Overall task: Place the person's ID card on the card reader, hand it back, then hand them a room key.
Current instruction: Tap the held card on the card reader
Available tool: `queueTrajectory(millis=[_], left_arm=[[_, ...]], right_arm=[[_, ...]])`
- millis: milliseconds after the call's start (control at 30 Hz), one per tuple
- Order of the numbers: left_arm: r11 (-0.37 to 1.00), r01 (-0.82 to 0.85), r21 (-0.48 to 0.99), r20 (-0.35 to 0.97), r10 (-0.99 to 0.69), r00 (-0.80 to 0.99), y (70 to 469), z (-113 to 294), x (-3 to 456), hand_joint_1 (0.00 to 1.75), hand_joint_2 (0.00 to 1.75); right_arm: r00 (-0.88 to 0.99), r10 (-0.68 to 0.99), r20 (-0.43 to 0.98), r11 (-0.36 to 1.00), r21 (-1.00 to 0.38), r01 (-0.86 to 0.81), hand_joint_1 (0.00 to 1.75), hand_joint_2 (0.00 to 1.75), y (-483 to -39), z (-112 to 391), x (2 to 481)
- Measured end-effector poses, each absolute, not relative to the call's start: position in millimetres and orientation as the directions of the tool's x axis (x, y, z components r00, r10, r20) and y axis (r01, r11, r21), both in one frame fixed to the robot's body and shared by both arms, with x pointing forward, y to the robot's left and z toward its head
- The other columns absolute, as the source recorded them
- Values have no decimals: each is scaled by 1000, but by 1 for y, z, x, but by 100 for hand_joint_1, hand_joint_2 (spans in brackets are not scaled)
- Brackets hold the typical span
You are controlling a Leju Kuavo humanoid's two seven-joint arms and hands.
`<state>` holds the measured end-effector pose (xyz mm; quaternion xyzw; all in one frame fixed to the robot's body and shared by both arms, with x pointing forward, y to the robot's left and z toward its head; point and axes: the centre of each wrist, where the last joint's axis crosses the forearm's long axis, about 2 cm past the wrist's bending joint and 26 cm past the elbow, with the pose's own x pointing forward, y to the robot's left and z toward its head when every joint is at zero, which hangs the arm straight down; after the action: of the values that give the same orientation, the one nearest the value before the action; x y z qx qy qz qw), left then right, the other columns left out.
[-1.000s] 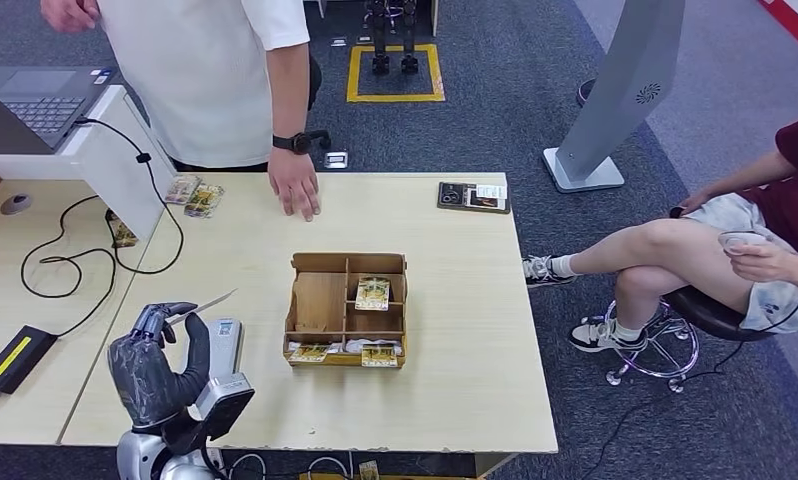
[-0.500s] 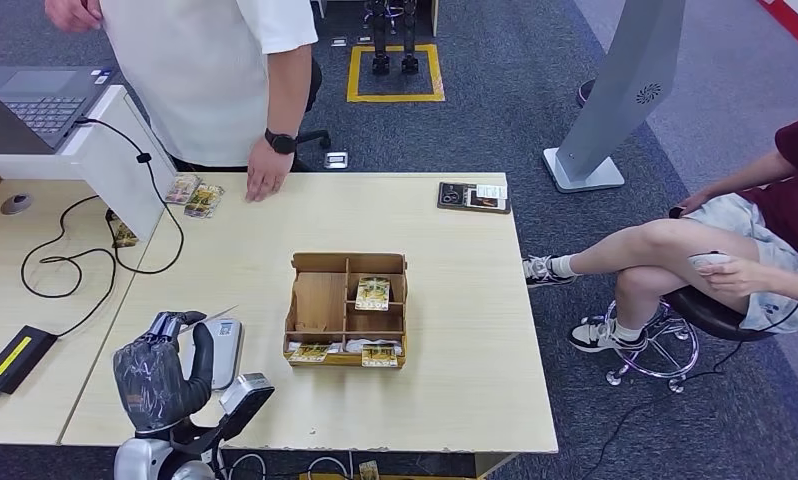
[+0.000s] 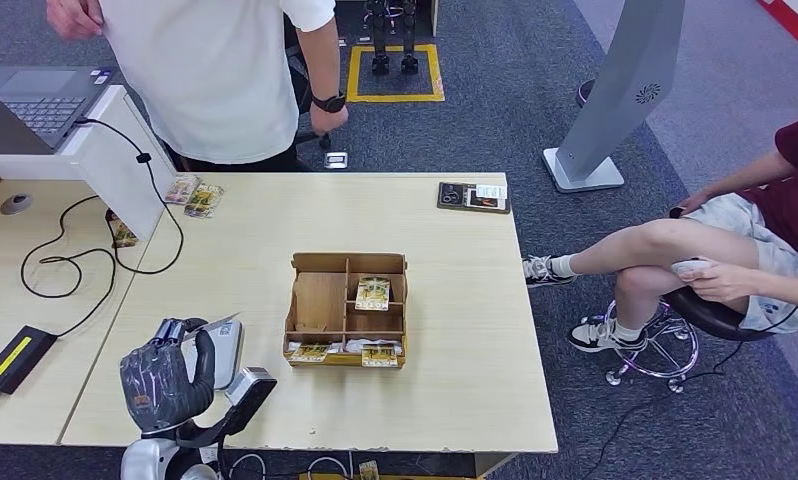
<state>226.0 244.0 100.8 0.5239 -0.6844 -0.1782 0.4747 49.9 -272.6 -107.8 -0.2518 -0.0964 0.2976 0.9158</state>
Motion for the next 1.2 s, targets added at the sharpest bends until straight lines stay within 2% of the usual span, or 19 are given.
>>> queueTrajectory(millis=[100,267,533,1200], left_arm=[[380,-540,751,457,-889,11,244,99,226,175,175],[358,-444,822,456,-880,134,249,74,232,175,175],[367,-354,860,445,-880,169,249,56,236,175,175],[349,-319,881,421,-886,195,264,49,240,175,175]], right_arm=[[804,593,26,696,-519,-497,0,175,-273,-108,50],[804,594,28,695,-520,-496,0,175,-272,-107,53],[797,603,28,690,-521,-503,0,175,-272,-107,54],[794,607,26,686,-522,-507,0,175,-272,-107,54]])
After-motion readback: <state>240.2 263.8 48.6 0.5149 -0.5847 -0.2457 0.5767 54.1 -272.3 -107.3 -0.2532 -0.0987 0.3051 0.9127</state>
